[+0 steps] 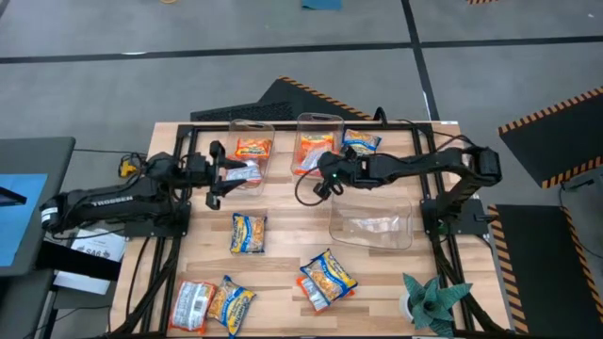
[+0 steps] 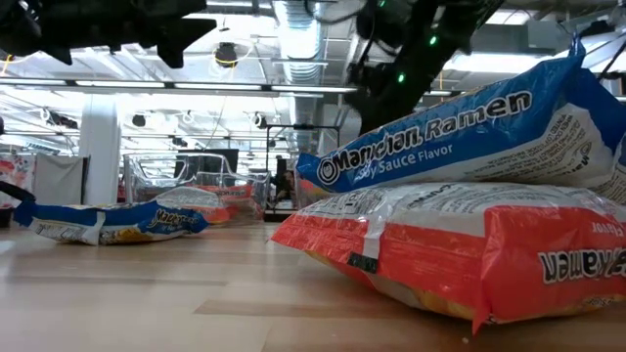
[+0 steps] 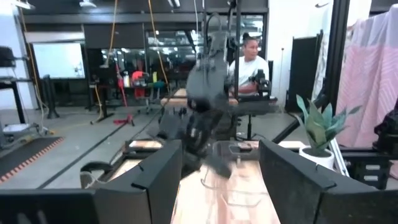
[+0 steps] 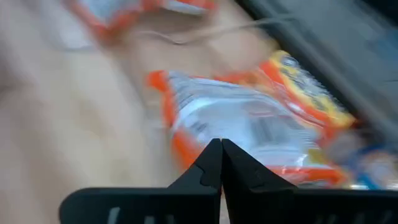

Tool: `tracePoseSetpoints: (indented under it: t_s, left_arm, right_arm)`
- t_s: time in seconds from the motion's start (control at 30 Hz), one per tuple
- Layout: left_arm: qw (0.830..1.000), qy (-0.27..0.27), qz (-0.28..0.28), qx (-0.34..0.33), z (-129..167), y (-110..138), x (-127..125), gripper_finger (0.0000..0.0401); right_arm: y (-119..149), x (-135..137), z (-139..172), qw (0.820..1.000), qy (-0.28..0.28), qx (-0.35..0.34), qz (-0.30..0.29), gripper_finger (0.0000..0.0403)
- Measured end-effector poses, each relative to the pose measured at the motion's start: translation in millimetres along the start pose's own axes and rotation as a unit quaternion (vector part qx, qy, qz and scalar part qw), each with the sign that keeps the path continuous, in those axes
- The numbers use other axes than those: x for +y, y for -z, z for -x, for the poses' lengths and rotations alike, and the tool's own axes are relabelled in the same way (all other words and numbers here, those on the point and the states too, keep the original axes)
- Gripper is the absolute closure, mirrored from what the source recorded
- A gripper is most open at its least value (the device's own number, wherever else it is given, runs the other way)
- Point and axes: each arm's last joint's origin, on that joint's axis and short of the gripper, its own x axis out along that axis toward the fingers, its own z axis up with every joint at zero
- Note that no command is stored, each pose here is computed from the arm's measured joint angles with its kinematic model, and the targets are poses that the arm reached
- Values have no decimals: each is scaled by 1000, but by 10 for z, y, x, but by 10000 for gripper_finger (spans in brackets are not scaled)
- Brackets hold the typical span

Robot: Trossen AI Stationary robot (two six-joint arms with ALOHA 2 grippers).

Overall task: Sort Maruchan noodles
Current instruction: Put the orange bag into the top right transparent bin, then put the blue bag into the right transparent bin

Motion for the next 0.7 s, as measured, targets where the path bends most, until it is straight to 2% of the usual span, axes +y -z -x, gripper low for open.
tracePoseSetpoints:
  t_s: [0.17,0.27,0.47,0.7]
  left_arm:
    - [1000,0,0,1,5,-5,-2,198]
    - [1000,-1,-3,3,6,-1,-1,198]
    - [1000,-2,-3,18,6,29,1,198]
    - [1000,-2,-3,23,7,39,2,198]
  right_arm:
    - [-154,-18,15,997,52,-50,-16,388]
    - [-183,39,156,994,71,-77,5,386]
    - [-171,172,445,993,62,-92,36,353]
    - [-90,278,625,992,52,-82,75,348]
